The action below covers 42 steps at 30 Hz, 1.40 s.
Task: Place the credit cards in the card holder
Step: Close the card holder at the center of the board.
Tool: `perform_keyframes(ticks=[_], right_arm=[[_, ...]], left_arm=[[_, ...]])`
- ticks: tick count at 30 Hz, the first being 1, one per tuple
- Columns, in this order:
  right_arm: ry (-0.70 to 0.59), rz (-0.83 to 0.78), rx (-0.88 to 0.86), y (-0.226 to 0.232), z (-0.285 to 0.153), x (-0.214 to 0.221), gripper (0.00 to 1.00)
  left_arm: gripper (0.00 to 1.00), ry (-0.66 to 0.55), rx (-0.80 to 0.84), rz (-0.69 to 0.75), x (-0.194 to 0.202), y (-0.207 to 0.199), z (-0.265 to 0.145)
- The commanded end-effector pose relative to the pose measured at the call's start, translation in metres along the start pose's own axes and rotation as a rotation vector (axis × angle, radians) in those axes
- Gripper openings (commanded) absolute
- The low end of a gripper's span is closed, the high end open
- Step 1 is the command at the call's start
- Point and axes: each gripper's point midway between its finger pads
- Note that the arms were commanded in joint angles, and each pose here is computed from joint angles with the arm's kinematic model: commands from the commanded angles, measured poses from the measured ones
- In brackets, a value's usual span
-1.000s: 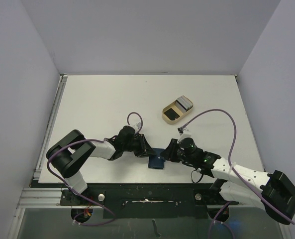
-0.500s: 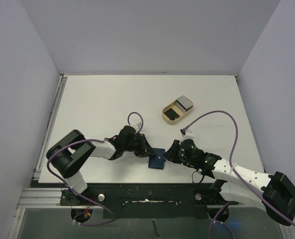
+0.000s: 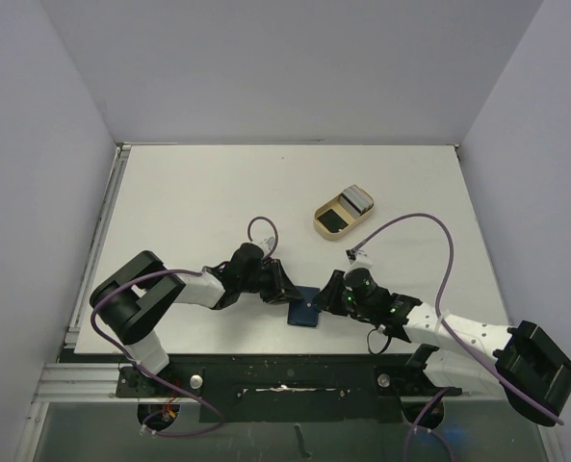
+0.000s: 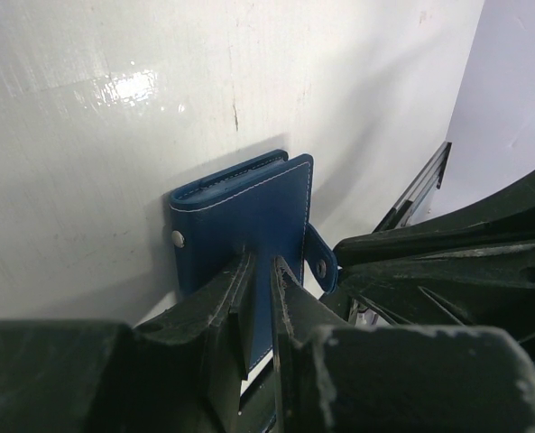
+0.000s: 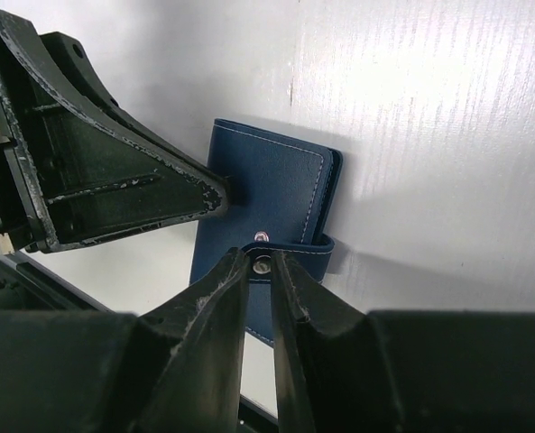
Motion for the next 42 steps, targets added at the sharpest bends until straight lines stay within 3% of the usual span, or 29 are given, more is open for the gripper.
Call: perform_keyframes(ticks=[1,42], right_arm=[[-0.036,0.026,-0.058,0.015,0.002,-0.007,0.18],[0.031,0.027,-0.054,0.009,0.017,0.013,0.19]], left_arm=[[0.12,-0.008,-0.029,0.028,-0.001,0.002,0.002],[0.11,-0.01,-0.037,0.034,0.0,0.001,0.003]])
Point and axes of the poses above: each gripper's point midway between its finger pads, its own z axis out along the fingers, its own y axis along the line the jaws close on, x = y × z, and after that the axes turned 11 degrees about z, right-handed
